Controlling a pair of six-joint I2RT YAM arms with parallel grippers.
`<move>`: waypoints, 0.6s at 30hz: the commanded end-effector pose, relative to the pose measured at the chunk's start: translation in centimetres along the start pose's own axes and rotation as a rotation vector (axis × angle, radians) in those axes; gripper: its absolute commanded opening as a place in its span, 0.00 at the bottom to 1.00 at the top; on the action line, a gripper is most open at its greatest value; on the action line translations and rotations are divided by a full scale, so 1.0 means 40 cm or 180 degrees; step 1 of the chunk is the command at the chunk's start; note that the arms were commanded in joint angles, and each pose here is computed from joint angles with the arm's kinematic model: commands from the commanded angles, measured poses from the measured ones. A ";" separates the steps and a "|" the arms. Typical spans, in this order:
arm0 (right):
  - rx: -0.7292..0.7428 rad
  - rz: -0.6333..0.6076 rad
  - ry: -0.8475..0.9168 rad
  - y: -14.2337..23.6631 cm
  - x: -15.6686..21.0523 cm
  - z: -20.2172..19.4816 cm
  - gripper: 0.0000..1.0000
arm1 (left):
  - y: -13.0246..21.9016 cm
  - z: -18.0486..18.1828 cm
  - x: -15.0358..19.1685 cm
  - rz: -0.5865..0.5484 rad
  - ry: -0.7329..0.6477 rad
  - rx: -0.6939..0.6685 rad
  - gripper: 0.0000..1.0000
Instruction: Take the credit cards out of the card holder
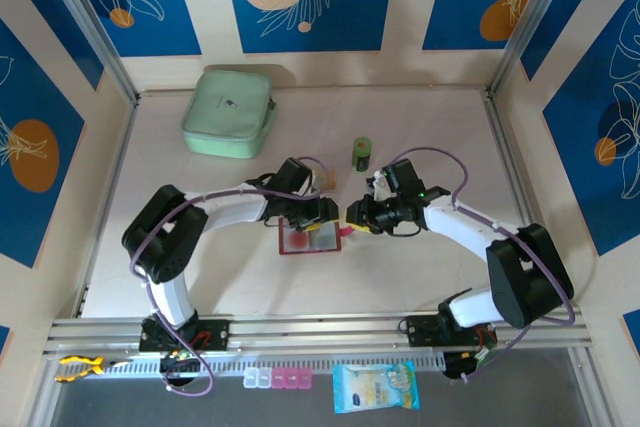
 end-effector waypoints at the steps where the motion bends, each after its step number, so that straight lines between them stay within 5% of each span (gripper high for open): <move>1: -0.0059 0.0105 0.0038 -0.020 -0.009 0.029 0.33 | 0.052 -0.002 -0.001 -0.0147 -0.0035 0.0046 0.61; 18: 0.0092 0.0443 0.0218 -0.154 -0.017 0.119 0.27 | 0.173 0.165 0.030 -0.0404 0.0345 -0.0051 0.50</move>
Point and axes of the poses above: each hand's point on the last joint's axis, 136 mm out from that joint toward the fingers, its own y axis back along the fingers, its own z axis along the line the jaws close on, x = y × z, the point moved 8 cm from there along y, back along the fingers
